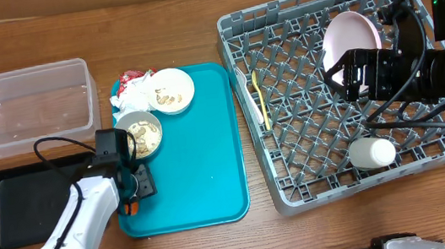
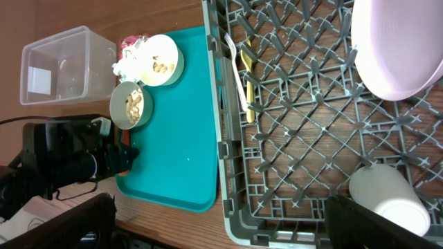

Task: Sort waste into correct bins and load items into the dishwasher rack
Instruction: 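Reach the left gripper to the tray and grasp the orange carrot, then carry the carrot left and drop it onto the black tray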

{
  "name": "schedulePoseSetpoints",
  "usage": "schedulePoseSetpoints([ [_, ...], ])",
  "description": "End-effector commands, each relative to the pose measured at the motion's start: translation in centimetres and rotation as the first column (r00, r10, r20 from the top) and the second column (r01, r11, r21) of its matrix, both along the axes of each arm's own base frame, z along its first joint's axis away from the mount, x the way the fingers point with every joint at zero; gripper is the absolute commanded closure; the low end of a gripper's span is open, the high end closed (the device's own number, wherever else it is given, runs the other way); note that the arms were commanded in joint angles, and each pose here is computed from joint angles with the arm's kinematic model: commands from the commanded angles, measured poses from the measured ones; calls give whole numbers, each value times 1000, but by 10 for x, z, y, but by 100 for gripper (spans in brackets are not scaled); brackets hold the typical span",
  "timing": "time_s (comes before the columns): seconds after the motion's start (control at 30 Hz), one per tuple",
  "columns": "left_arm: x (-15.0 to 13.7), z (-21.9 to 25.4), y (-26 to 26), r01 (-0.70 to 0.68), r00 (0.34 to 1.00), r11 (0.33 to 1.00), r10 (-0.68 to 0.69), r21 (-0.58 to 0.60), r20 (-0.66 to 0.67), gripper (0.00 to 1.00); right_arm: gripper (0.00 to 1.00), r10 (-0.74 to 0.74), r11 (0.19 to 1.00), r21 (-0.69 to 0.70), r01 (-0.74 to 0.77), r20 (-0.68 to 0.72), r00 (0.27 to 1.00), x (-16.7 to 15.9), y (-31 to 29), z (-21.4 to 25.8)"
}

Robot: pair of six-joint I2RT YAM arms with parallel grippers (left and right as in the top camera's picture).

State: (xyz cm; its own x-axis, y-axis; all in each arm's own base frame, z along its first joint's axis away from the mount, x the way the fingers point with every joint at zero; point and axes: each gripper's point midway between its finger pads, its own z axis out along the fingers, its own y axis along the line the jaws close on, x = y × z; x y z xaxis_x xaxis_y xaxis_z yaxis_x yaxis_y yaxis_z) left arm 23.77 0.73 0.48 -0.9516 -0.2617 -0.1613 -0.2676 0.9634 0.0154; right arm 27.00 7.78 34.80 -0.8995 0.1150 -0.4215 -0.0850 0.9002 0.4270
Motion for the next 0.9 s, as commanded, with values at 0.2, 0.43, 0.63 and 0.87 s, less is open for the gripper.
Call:
schedulePoseSetpoints([
  [0.2, -13, -13, -1, -24, 999, 1000, 23, -15, -32, 51, 0, 3, 1000, -6, -3, 6, 1000, -2, 0, 1],
  [0.43, -13, -4, -9, -39, 998, 997, 36, -60, -57, 68, 0, 3, 1000, -6, -3, 6, 1000, -2, 0, 1],
  [0.63, -7, 28, -8, -42, 996, 998, 38, -56, -80, 74, 0, 3, 1000, -6, -3, 3, 1000, -3, 0, 1],
  [0.87, 5, 78, -7, -45, 999, 998, 43, -52, -30, 79, 0, 3, 1000, -7, -3, 2, 1000, -3, 0, 0],
])
